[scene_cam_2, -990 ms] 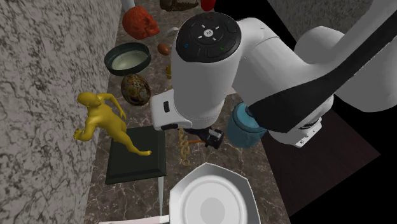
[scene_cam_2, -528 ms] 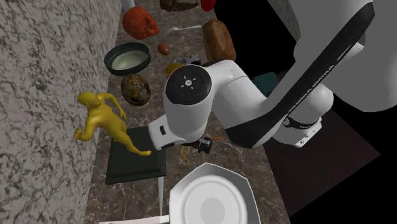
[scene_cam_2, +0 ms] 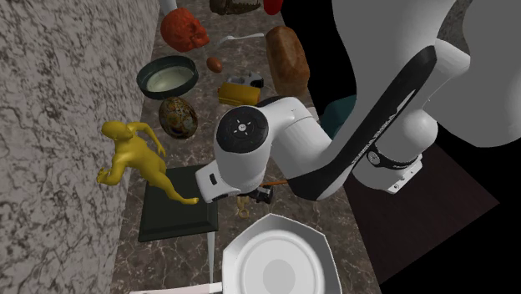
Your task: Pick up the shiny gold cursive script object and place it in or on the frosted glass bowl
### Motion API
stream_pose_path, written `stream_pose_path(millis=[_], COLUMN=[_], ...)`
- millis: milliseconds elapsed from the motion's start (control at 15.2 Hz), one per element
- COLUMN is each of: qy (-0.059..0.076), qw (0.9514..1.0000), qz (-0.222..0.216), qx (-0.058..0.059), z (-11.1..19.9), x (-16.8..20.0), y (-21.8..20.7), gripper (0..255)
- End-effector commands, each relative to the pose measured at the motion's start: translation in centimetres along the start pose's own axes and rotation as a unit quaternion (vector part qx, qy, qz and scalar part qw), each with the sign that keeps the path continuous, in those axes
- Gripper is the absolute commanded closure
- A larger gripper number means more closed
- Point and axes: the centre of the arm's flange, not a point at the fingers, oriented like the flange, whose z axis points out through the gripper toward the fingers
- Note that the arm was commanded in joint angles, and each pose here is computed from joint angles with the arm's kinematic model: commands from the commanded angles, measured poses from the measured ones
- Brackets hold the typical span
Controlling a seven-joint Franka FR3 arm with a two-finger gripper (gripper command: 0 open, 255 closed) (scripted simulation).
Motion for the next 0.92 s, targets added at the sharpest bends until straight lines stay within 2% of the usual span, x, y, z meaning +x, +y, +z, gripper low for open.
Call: stream_pose_path(millis=[0,396,462,858], qy=[0.0,0.0,0.0,0.0], qw=[1.0,1.0,1.0,1.0], qz=[0.0,0.0,0.0,0.0], qx=[0.0,0.0,0.0,0.0], z=[0.47,0.47,0.47,0.47], x=[0.08,0.08,0.08,0.09], y=[-0.11,-0.1,-0.1,-0.1], gripper=[0,0,255,255])
